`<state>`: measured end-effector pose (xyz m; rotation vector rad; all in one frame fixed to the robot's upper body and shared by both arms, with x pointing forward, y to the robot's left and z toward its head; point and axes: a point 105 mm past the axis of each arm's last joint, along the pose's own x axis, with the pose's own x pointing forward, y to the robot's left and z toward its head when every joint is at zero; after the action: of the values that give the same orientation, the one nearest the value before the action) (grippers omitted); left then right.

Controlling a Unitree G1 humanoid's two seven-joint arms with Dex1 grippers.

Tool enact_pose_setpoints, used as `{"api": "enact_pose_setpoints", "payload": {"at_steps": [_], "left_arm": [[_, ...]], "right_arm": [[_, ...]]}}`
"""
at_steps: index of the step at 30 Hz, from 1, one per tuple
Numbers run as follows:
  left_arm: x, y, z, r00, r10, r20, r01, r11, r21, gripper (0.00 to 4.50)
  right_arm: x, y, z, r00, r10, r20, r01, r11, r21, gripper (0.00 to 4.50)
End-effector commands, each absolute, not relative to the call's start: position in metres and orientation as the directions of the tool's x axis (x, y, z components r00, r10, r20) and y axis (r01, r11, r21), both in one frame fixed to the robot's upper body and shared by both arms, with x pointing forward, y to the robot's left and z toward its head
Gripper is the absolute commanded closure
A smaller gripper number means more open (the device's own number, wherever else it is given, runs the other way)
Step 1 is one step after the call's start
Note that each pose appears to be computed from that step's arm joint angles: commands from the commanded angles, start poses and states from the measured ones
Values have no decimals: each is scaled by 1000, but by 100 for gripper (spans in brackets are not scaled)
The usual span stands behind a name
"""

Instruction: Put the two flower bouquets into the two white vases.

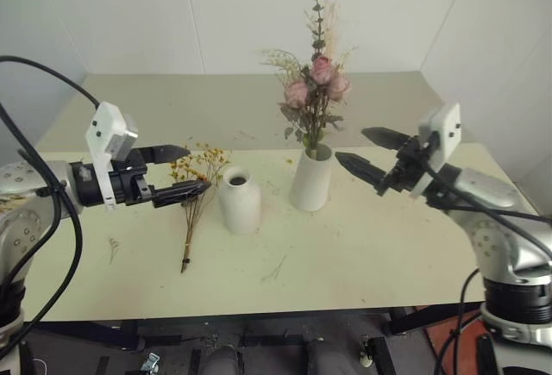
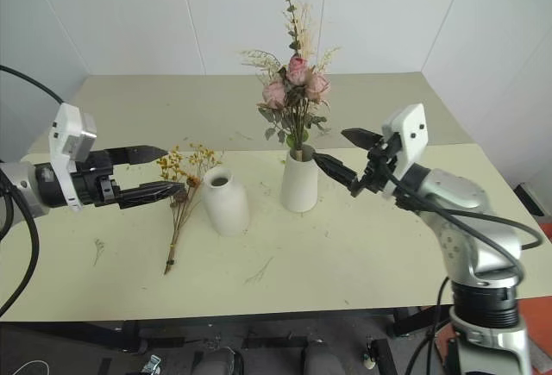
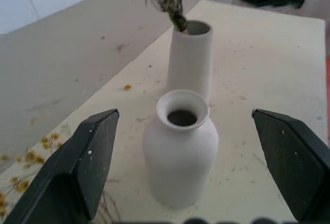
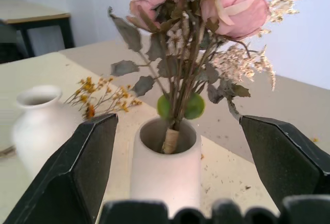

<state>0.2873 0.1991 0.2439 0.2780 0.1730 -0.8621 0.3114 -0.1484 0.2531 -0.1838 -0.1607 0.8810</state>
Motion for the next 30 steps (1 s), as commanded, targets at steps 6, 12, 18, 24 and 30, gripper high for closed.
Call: {"api": "enact_pose_setpoints", "payload": {"at_steps": [6,12,18,24,30], "left_arm": [[297,229,216,705,-344,-619,490,868,75,0],[304,229,188,622,-281,-731,432,902,21,0],[320,226,164,579,-234,-781,374,928,-2,0],[327,212,147,534,-245,-809,380,924,-29,0],[333,205,129,511,-177,-841,368,929,28,0]], "right_arm": [[279,-154,275,397,915,-75,-890,364,-274,2],[266,-153,266,287,946,-154,-919,226,-323,2],[262,-150,262,270,953,-138,-918,211,-336,2],[260,-150,264,271,954,-129,-913,213,-347,2],[258,-148,259,256,957,-138,-920,197,-340,2]]}}
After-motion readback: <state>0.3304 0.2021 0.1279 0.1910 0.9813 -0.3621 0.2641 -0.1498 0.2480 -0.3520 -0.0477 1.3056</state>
